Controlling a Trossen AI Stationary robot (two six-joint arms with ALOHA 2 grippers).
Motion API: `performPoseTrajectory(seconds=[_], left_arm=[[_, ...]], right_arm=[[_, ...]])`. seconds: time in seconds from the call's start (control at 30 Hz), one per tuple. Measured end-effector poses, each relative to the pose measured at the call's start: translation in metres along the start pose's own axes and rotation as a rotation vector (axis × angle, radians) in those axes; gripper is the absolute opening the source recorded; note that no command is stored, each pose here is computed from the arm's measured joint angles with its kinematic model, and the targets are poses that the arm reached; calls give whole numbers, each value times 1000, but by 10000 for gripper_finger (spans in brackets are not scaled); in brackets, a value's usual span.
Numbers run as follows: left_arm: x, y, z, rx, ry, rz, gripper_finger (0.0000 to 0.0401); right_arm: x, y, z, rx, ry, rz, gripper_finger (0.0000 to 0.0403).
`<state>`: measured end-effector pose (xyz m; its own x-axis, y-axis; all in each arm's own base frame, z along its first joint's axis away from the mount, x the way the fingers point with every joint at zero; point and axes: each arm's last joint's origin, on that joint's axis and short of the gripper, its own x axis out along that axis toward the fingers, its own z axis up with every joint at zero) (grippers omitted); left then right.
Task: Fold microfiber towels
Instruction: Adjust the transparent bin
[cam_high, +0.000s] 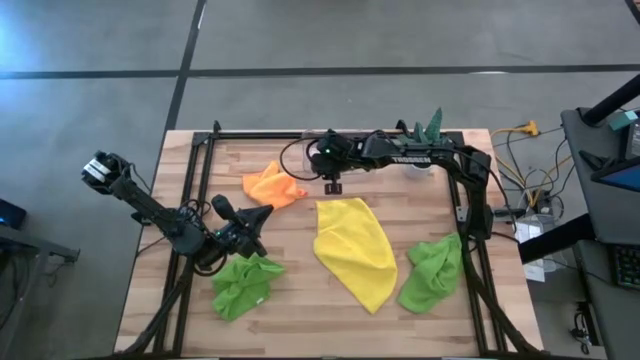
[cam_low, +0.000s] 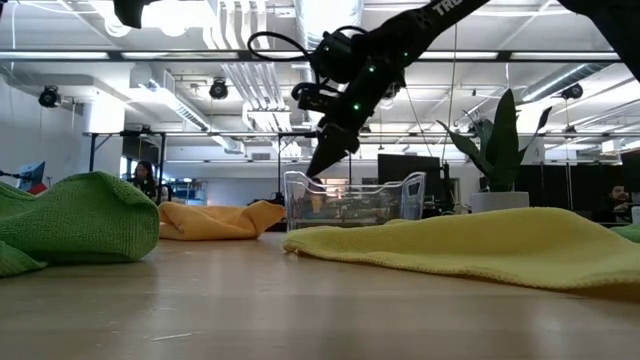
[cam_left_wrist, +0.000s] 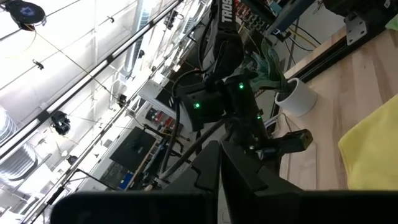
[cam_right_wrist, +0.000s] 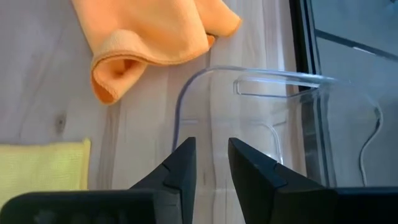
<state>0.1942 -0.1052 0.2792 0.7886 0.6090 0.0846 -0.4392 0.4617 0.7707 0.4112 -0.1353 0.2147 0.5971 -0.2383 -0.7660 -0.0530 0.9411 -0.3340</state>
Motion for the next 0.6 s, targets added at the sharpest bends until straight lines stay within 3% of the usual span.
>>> performPoseTrajectory(seconds=[0.43,0.6], left_arm=[[0,0,0,0,0,0,0],[0,0,0,0,0,0,0]], right_arm=[[-3,6,-7,9,94,34,89],[-6,4,-10,15,173,-58,89]])
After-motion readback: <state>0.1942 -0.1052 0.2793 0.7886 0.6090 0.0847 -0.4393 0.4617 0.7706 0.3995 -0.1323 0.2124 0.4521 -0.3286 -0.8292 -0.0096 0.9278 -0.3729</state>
